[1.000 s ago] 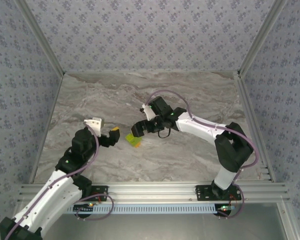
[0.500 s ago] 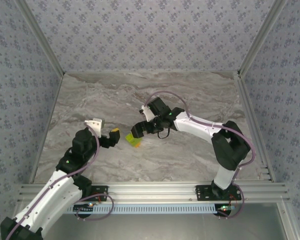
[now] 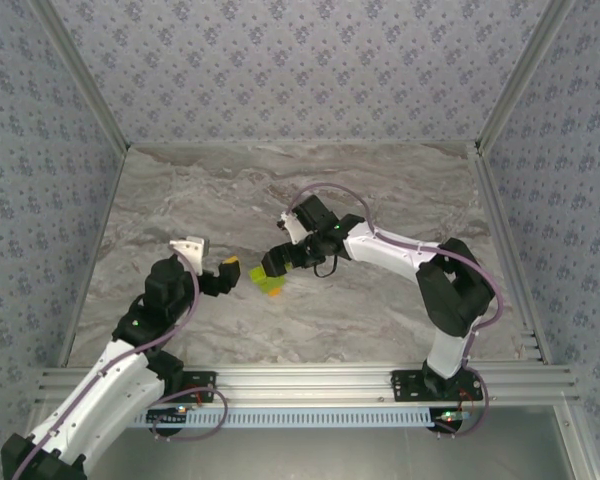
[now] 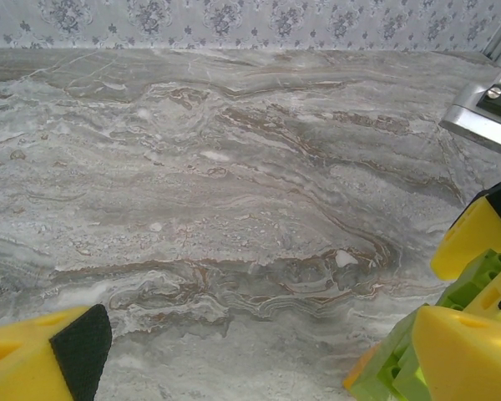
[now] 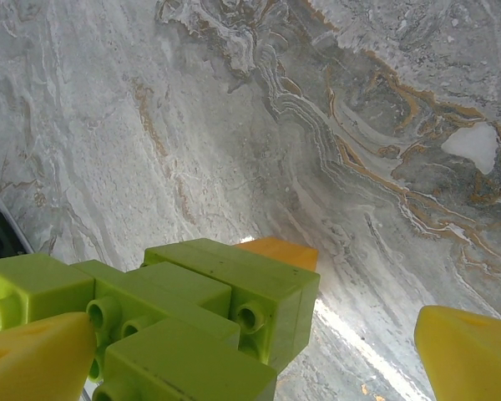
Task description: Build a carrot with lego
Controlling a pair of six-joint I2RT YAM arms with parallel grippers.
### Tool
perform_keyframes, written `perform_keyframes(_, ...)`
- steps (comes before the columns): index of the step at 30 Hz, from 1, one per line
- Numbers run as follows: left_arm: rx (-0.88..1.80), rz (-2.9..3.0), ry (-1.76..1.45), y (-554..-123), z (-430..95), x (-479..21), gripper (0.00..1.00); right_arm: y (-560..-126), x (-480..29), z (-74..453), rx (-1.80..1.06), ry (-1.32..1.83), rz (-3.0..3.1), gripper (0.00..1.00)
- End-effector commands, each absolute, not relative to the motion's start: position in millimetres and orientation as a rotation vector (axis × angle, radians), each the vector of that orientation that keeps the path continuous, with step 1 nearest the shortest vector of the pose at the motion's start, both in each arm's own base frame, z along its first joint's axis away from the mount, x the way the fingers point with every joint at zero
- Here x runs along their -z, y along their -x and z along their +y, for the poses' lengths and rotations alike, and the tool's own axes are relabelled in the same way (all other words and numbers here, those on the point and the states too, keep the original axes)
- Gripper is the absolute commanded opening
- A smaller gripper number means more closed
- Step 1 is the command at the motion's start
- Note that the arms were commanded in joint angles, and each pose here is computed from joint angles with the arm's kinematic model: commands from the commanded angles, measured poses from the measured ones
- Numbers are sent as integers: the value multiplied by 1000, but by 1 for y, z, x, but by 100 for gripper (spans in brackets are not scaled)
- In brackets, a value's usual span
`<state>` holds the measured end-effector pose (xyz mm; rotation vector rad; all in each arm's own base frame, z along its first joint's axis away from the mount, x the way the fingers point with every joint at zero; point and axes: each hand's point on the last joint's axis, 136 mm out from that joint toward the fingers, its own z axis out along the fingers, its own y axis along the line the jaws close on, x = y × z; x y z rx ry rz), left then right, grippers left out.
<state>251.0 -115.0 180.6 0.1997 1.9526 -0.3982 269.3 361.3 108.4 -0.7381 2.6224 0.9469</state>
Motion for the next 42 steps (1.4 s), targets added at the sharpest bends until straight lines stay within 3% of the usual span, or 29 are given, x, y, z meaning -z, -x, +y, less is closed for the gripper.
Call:
perform_keyframes(1,419,1933,-199,-253,-117,-185,95,-272,-106,356,-897,751,2645,100)
perform_keyframes(32,425,1942,-207,-252,-118,-181,95,-266,-74,327,-662,779,2768,100)
perform_keyframes(42,427,1939,-207,-252,-118,-182,95,-259,-66,337,-707,805,2794,100)
